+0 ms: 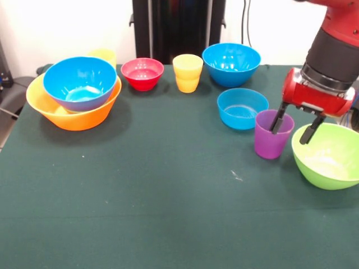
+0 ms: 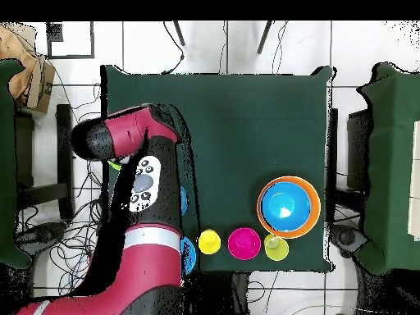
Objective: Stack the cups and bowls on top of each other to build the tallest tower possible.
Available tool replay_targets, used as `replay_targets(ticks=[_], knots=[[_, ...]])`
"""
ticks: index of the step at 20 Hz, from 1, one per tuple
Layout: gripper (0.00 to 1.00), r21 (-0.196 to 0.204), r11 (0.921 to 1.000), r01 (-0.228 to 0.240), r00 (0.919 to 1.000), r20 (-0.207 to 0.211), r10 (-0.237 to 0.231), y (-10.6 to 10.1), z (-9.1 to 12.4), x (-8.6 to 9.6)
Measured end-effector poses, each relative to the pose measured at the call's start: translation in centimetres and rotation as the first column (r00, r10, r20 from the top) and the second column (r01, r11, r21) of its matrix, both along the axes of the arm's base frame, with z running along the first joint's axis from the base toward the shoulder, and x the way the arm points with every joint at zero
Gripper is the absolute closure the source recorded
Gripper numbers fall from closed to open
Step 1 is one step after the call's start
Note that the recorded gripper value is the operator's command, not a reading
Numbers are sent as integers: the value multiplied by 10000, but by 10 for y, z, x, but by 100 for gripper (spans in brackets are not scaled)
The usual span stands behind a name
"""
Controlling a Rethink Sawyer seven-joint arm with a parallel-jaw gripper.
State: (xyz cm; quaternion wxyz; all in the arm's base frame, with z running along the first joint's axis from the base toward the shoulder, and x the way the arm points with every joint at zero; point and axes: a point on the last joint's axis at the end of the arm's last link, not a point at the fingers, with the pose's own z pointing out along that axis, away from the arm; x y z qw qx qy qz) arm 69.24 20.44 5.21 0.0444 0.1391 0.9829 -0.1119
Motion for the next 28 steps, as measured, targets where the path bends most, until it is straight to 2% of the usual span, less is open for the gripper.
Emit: replay_targets(ticks=[9,13,20,28], knots=[[0,-300,9991,-295,9989,-370,284,10,-40,-11],[0,-604,9969,-512,9980,-408,488,17,-53,-9],[0,-1038,9919,-725,9969,-372,690,26,-58,1],[0,-994,9922,-752,9972,-112,745,36,-56,14]])
